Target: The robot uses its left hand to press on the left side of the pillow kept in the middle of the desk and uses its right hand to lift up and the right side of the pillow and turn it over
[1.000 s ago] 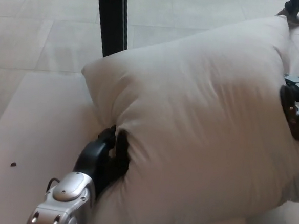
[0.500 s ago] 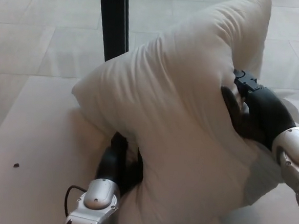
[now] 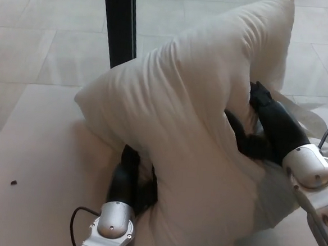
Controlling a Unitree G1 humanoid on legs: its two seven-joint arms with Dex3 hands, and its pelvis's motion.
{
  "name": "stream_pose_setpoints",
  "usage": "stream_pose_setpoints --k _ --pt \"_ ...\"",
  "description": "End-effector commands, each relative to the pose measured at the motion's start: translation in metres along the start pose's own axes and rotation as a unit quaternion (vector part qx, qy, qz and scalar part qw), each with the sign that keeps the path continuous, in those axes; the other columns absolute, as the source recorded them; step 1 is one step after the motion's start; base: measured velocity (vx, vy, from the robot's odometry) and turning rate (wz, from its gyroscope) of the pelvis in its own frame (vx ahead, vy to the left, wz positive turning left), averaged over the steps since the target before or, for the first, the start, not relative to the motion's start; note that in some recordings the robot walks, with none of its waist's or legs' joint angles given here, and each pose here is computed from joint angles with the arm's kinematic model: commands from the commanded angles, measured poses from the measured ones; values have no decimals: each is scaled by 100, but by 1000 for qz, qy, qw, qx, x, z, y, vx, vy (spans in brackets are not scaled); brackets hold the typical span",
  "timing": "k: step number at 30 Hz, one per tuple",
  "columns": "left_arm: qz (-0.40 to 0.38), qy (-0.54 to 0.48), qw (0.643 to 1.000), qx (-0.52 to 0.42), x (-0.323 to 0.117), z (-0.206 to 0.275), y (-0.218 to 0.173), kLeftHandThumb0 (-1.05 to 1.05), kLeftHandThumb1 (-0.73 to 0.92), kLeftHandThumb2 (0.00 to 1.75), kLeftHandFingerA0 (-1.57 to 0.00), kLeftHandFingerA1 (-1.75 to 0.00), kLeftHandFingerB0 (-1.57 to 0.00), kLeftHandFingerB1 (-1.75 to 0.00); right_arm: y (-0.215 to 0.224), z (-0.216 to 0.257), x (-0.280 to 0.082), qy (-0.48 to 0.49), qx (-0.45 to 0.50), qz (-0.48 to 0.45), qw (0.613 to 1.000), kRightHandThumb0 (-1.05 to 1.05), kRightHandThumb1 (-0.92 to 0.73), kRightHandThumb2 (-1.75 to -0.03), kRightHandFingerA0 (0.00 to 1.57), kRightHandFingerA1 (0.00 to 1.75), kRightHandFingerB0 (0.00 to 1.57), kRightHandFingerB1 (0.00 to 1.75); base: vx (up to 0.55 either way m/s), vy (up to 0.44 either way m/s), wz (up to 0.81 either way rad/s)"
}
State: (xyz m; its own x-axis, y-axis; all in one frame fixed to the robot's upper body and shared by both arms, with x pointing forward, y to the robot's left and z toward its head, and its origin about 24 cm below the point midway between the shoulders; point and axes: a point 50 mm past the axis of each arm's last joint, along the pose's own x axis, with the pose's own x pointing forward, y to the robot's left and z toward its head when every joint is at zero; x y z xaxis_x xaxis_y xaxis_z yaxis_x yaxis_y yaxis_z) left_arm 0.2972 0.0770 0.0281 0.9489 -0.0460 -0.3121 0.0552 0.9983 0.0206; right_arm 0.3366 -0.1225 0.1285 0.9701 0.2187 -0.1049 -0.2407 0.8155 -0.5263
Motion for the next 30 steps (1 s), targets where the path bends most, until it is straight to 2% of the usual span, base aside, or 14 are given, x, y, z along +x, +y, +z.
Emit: stream_pose_setpoints --k 1,2,3,4,8,9,13,14,23,24,26,27,29,30 --pt "-193 134 966 -109 -46 -55 -127 -86 58 86 -9 -63 0 0 186 -12 -45 2 -165 398 903 -76 -57 -56 2 79 14 52 0 0 0" --pt "-194 134 965 -111 -46 -56 -128 -81 72 61 -10 -62 0 0 188 -12 -46 1 -168 403 900 -78 -45 -83 6 67 10 55 0 0 0" --pt "-195 134 965 -110 -48 -58 -131 -85 72 62 -6 -54 0 0 196 -9 -49 -4 -179 422 889 -83 -58 -56 0 83 11 58 0 0 0" --pt "-196 135 965 -111 -48 -59 -132 -91 57 88 -5 -48 0 0 198 -7 -50 -10 -187 430 883 -43 -23 -91 8 60 1 54 0 0 0" --pt "-201 145 965 -91 -49 -64 -132 -97 59 99 -7 -48 0 -18 206 -4 -55 -12 -200 452 869 -43 -23 -90 6 59 0 53 0 0 0" --pt "-201 145 965 -82 -48 -65 -132 -105 62 100 -7 -44 0 -12 207 -5 -55 -15 -197 454 869 -83 -45 -83 7 66 9 55 0 0 0" --pt "-202 152 964 -79 -48 -68 -132 -102 60 101 -8 -45 0 -16 211 -7 -57 -11 -185 462 867 -81 -44 -83 6 65 10 55 0 0 0" --pt "-200 153 965 -76 -48 -69 -132 -87 71 61 -4 -56 0 0 213 -8 -58 -18 -187 467 864 -83 -58 -58 5 71 11 53 0 0 0" --pt "-197 147 967 -67 -51 -76 -133 -85 57 86 -9 -53 0 -1 221 -9 -64 -27 -185 491 851 -79 -46 -88 1 60 12 57 0 0 0" --pt "-198 147 966 -72 -51 -76 -133 -97 59 99 -7 -47 0 -17 220 -10 -64 -28 -187 493 849 -77 -60 -58 0 73 17 55 0 0 0" --pt "-199 146 966 -79 -50 -76 -134 -97 58 99 -7 -48 0 -17 217 -10 -64 -22 -190 490 851 -77 -59 -58 0 73 18 55 0 0 0" --pt "-206 140 966 -63 -51 -77 -134 -86 74 62 -8 -57 0 0 214 -12 -63 -13 -181 481 858 -75 -45 -85 7 60 13 55 0 0 0" --pt "-214 131 967 -45 -50 -72 -135 -88 57 88 -9 -52 0 -1 202 -14 -58 -16 -150 456 877 -78 -45 -85 8 64 12 57 0 0 0" --pt "-220 121 967 -31 -48 -68 -133 -84 73 63 -10 -65 0 0 190 -10 -52 -22 -121 438 890 -70 -61 -59 6 63 10 50 0 0 0"
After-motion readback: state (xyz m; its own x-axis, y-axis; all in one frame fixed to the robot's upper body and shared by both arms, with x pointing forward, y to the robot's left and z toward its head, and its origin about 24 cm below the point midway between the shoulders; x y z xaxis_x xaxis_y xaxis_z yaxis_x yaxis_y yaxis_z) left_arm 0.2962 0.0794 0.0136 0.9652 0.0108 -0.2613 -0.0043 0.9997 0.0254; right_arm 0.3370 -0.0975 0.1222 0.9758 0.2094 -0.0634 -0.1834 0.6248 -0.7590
